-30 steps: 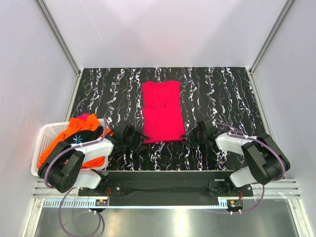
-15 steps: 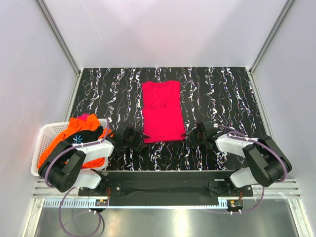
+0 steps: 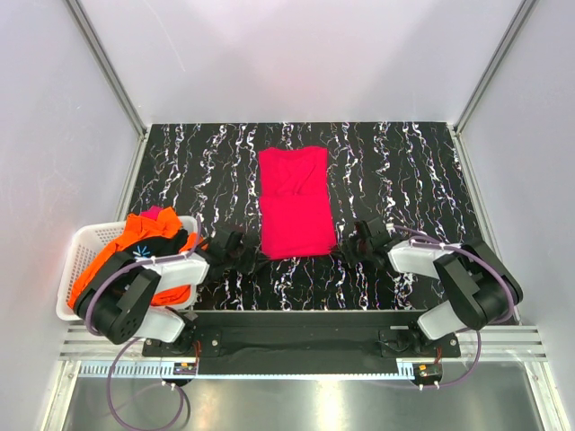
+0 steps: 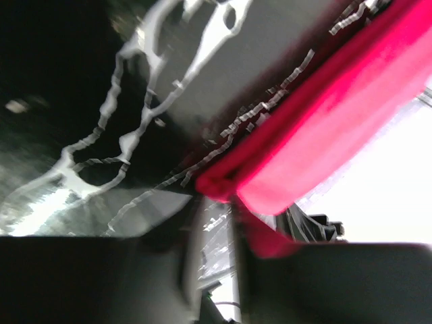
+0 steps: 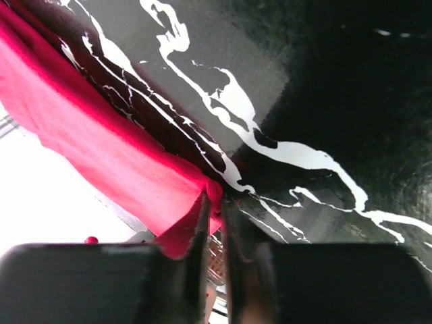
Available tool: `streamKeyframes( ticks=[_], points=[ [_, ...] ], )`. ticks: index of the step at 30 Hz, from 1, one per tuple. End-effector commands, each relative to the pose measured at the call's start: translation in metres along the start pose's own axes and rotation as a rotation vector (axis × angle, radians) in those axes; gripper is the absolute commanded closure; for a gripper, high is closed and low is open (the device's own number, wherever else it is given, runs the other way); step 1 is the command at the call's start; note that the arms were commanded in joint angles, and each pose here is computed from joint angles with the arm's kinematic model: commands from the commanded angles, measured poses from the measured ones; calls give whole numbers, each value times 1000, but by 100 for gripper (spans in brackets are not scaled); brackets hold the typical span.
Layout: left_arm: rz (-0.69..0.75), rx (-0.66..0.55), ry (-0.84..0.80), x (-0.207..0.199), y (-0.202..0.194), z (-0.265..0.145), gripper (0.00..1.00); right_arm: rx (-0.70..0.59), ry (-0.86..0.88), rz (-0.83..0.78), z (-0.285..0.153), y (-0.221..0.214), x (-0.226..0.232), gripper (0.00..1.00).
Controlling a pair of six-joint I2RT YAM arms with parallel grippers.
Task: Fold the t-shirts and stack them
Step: Fold the tshirt
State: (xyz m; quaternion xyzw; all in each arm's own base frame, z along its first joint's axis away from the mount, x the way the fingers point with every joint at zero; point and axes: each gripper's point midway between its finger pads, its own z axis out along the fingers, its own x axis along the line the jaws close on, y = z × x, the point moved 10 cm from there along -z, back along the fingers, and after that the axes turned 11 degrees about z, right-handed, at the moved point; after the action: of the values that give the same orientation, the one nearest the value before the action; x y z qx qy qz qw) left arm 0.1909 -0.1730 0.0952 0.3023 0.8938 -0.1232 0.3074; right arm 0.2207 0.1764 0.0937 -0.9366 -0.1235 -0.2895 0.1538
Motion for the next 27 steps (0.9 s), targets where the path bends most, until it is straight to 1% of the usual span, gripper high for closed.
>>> streamKeyframes(
  ticks=[1,2,3,5,6,7,12,18,22,25,27],
  points=[
    [-68,-127,142,20,17,10,85,-93,-94,-35,7,9,-18,90],
    [-50,-116,150,19,16,11,90,-96,-98,-40,7,10,-18,99],
    [-38,-115,142,11,17,10,100,-95,-97,-48,4,9,-19,100],
    [0,-68,161,8,13,7,100,-59,-125,-54,-1,7,-24,100],
    [16,-65,155,1,13,4,100,-47,-118,-67,-6,6,-24,100],
    [20,-61,192,5,11,1,100,-45,-141,-75,-8,8,-31,100],
    [20,-61,165,7,0,-19,100,-20,-165,-87,-26,9,-49,100],
    [60,-34,138,10,-15,-36,100,2,-116,-78,-49,8,-52,100],
    [79,-14,127,11,-27,-47,100,24,-119,-92,-60,6,-55,100],
    [83,-28,112,10,-31,-53,100,42,-110,-106,-67,5,-55,100],
    [116,-30,78,2,-34,-58,100,61,-89,-128,-73,3,-53,100]
  ],
)
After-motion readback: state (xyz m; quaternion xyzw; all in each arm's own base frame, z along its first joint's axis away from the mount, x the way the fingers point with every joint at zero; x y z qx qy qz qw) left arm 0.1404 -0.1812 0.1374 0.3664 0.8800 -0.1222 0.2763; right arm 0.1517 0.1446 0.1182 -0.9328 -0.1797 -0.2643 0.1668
